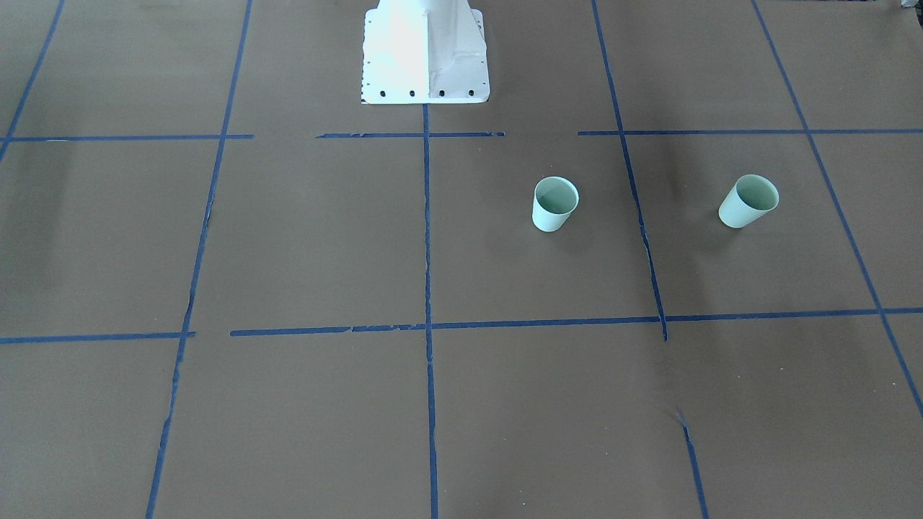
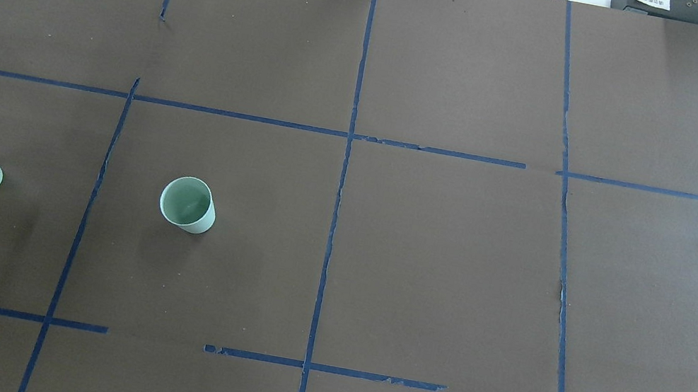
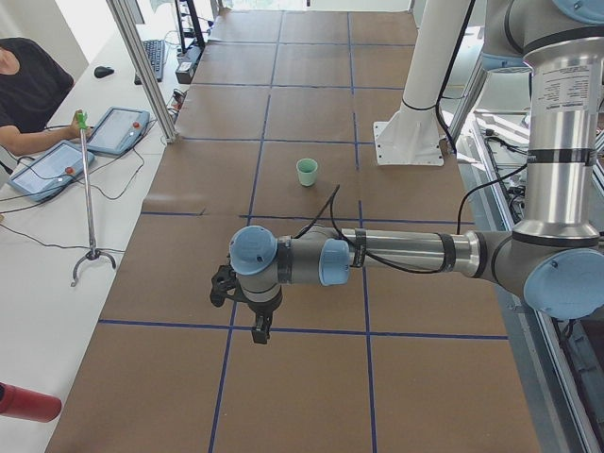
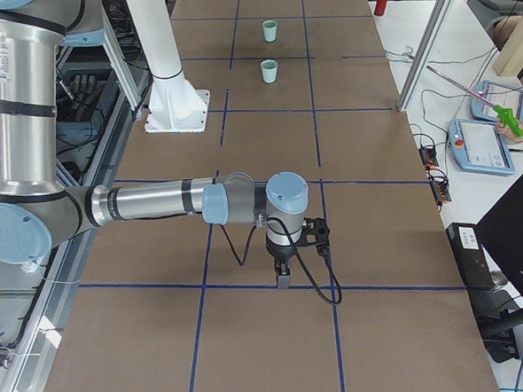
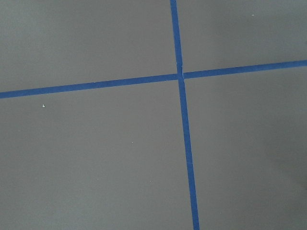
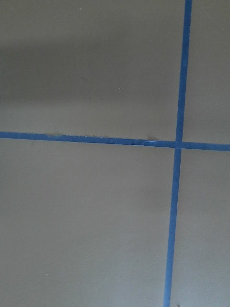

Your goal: Stack cups

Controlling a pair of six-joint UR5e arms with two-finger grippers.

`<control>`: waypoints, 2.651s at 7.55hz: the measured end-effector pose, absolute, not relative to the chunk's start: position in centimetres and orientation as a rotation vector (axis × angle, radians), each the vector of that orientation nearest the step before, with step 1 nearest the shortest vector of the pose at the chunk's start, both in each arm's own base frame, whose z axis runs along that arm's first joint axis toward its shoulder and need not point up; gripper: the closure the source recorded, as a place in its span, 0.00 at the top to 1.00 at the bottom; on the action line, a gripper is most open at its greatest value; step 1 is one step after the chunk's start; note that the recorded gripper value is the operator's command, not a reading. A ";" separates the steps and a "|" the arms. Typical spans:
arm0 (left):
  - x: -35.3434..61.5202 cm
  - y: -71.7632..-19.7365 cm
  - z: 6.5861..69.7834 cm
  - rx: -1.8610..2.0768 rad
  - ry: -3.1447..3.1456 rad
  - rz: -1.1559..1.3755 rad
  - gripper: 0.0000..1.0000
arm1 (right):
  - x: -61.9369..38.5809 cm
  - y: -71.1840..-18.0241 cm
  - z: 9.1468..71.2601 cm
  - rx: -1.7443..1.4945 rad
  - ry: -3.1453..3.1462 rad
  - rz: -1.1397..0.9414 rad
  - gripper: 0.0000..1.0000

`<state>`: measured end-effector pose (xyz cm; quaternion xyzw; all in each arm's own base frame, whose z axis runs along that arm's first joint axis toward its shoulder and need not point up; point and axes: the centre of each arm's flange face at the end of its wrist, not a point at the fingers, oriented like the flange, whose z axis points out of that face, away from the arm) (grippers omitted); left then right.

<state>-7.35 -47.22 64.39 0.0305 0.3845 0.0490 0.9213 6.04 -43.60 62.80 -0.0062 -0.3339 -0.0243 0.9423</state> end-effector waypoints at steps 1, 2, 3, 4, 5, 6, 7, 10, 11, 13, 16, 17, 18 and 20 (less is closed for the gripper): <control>-7.4 -47.5 63.9 0.074 0.789 0.105 1.00 | 6.0 -43.6 62.8 -0.013 -0.681 -0.050 1.00; -7.4 -48.0 62.9 0.094 0.788 0.113 1.00 | 6.0 -43.6 62.8 -0.013 -0.681 -0.050 1.00; -7.4 -48.5 61.7 0.119 0.788 0.124 1.00 | 6.0 -43.6 62.8 -0.012 -0.681 -0.050 1.00; -7.3 -49.4 60.2 0.144 0.785 0.127 1.00 | 6.0 -43.6 62.8 -0.012 -0.681 -0.050 1.00; -7.0 -50.1 58.4 0.155 0.784 0.100 1.00 | 6.0 -43.6 62.8 -0.012 -0.681 -0.050 1.00; -5.5 -50.4 57.0 0.134 0.789 0.055 1.00 | 6.0 -43.6 62.8 -0.012 -0.681 -0.050 1.00; -3.2 -50.6 56.4 0.100 0.796 0.022 1.00 | 6.0 -43.6 62.8 -0.012 -0.681 -0.050 1.00; 3.0 -47.9 58.2 0.074 0.834 -0.042 1.00 | 6.0 -43.6 62.8 -0.012 -0.681 -0.050 1.00; 5.6 -46.9 58.3 0.061 0.857 -0.071 1.00 | 6.0 -43.6 62.8 -0.012 -0.681 -0.050 1.00; 9.5 -45.7 58.1 0.021 0.885 -0.093 1.00 | 6.0 -43.6 62.8 -0.012 -0.681 -0.050 1.00; 13.1 -44.7 58.1 -0.028 0.889 -0.066 1.00 | 6.0 -43.6 62.8 -0.012 -0.681 -0.050 1.00; 14.0 -44.5 58.2 -0.041 0.888 -0.052 1.00 | 6.0 -43.6 62.8 -0.012 -0.681 -0.050 1.00; 14.9 -44.2 58.2 -0.050 0.890 -0.040 1.00 | 6.0 -43.6 62.8 -0.012 -0.681 -0.050 1.00; 16.9 -43.5 58.7 -0.060 0.902 -0.020 1.00 | 6.0 -43.6 62.8 -0.012 -0.681 -0.050 1.00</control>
